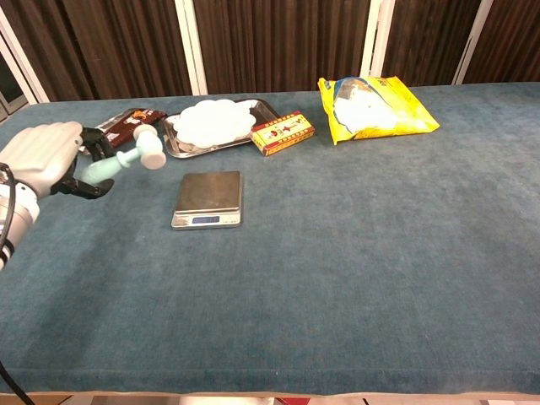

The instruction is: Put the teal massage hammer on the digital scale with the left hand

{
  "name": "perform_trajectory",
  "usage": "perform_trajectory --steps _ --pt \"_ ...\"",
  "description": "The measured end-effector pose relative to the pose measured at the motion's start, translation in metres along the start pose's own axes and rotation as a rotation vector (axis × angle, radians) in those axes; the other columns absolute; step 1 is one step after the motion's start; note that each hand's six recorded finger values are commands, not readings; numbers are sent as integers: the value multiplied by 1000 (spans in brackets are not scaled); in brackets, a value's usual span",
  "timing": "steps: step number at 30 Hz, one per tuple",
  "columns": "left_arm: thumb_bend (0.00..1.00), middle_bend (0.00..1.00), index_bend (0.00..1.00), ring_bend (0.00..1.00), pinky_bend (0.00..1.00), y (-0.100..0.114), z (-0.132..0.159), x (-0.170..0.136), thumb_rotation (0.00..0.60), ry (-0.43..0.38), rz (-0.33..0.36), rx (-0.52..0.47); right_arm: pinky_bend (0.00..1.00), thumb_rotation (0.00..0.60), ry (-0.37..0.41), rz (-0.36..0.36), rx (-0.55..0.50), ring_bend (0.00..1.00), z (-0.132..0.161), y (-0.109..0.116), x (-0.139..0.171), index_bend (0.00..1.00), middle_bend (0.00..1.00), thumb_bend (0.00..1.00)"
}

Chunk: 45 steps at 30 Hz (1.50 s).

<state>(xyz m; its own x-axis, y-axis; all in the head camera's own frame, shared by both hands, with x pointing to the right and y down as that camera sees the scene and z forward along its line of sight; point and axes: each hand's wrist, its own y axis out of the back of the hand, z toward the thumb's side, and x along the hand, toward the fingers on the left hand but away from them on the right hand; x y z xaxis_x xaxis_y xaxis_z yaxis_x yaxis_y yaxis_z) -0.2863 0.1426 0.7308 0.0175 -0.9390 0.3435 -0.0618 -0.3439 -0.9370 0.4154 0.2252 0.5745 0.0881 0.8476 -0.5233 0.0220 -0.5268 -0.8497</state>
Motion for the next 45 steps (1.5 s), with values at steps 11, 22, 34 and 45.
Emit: perform_trajectory --steps 11,22,34,45 --pt "399 706 684 799 671 -16 44 4 600 -41 -38 54 0 600 7 4 -6 0 0 1 2 0 0 210" --pt "398 662 638 799 671 -28 71 11 600 -62 -67 54 0 600 10 27 0 0 1 -4 1 0 0 210" --pt "395 530 422 790 669 -35 85 6 600 -97 -93 72 0 600 7 22 -7 0 -1 -2 1 0 0 210" --pt "393 405 328 784 670 -32 91 7 600 -121 -90 70 0 600 10 21 -7 0 -1 -1 2 0 0 211"
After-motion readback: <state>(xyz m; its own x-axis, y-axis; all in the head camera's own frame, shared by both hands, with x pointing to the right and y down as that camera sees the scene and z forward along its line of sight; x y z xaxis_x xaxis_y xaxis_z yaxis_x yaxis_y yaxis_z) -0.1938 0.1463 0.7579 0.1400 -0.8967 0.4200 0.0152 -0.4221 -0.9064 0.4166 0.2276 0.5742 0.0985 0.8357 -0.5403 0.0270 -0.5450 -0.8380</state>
